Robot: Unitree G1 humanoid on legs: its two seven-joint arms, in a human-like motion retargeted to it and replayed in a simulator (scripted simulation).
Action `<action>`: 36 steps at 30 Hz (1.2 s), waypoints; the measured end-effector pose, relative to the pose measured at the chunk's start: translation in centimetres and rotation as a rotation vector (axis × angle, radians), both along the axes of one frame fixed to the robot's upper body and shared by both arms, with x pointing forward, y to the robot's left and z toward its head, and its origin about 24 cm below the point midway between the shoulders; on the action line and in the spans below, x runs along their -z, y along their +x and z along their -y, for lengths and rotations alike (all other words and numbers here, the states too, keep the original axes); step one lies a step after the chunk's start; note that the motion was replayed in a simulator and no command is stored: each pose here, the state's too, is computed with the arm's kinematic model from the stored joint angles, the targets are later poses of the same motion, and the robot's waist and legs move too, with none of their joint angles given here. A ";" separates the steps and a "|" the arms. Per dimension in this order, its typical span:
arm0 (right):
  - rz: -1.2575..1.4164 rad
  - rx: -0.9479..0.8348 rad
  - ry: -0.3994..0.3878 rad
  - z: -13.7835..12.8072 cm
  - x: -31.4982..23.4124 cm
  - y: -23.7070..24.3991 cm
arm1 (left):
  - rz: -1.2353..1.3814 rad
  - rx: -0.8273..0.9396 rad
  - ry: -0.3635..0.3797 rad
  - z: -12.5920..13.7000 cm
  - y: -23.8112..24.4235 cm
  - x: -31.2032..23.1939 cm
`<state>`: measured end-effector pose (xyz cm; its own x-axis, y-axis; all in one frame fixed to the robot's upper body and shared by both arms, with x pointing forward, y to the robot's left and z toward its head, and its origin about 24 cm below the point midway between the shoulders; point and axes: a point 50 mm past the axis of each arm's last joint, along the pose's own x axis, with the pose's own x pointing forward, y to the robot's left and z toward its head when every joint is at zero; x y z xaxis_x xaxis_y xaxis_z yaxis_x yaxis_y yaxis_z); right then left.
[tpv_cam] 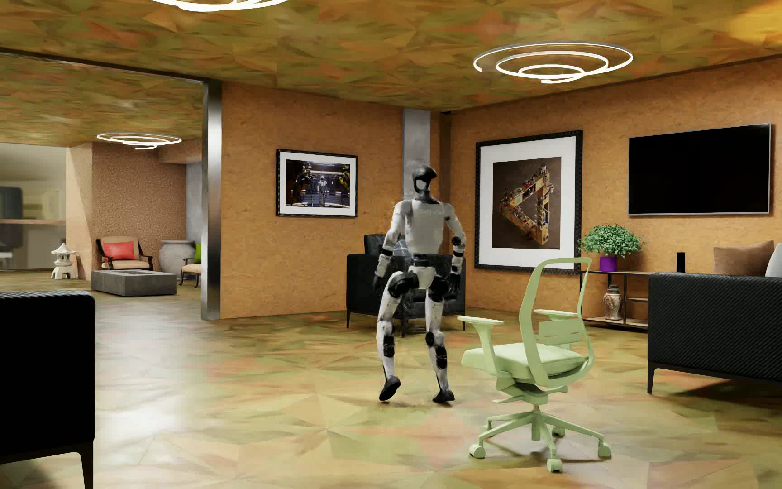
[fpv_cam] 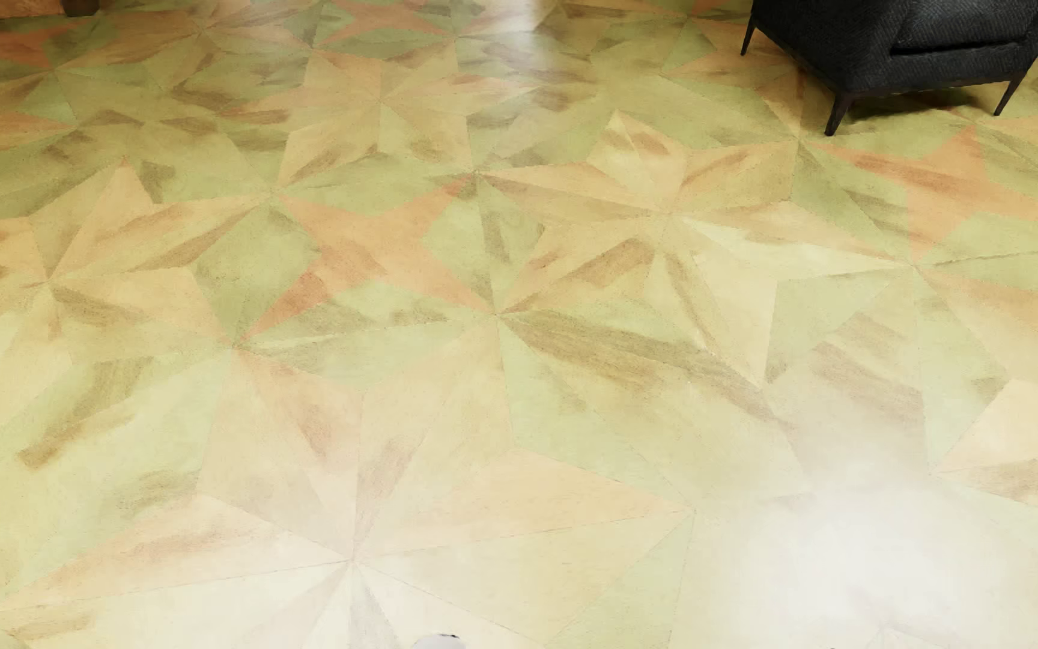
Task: Move towards the light lime officechair
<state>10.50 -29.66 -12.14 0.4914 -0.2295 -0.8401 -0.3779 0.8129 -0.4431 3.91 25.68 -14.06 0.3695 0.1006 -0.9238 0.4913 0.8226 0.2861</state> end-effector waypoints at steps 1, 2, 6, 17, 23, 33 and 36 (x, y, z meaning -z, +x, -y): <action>0.041 -0.041 0.001 -0.3 -0.5 1.7 | -0.018 -0.015 0.028 -1.0 -0.6 -0.1; 0.086 -0.082 0.001 -0.7 -1.2 3.4 | -0.040 -0.030 0.056 -1.9 -1.2 -0.2; 0.373 -0.252 0.033 -3.9 -6.2 12.7 | -0.151 -0.059 0.172 -5.7 -4.4 -1.1; 0.638 -0.557 0.402 -18.0 -10.5 14.5 | -0.031 -0.129 0.171 -6.3 -2.0 -1.9; 0.144 -0.111 0.171 -6.5 -0.2 4.0 | 0.127 -0.018 -0.075 2.9 5.3 0.2; -0.449 0.127 0.025 -1.4 2.0 -17.1 | 0.432 0.293 -0.305 10.7 11.7 -4.7; -0.404 0.089 0.051 -2.5 2.9 -14.4 | 0.464 0.215 -0.217 7.9 14.1 -5.0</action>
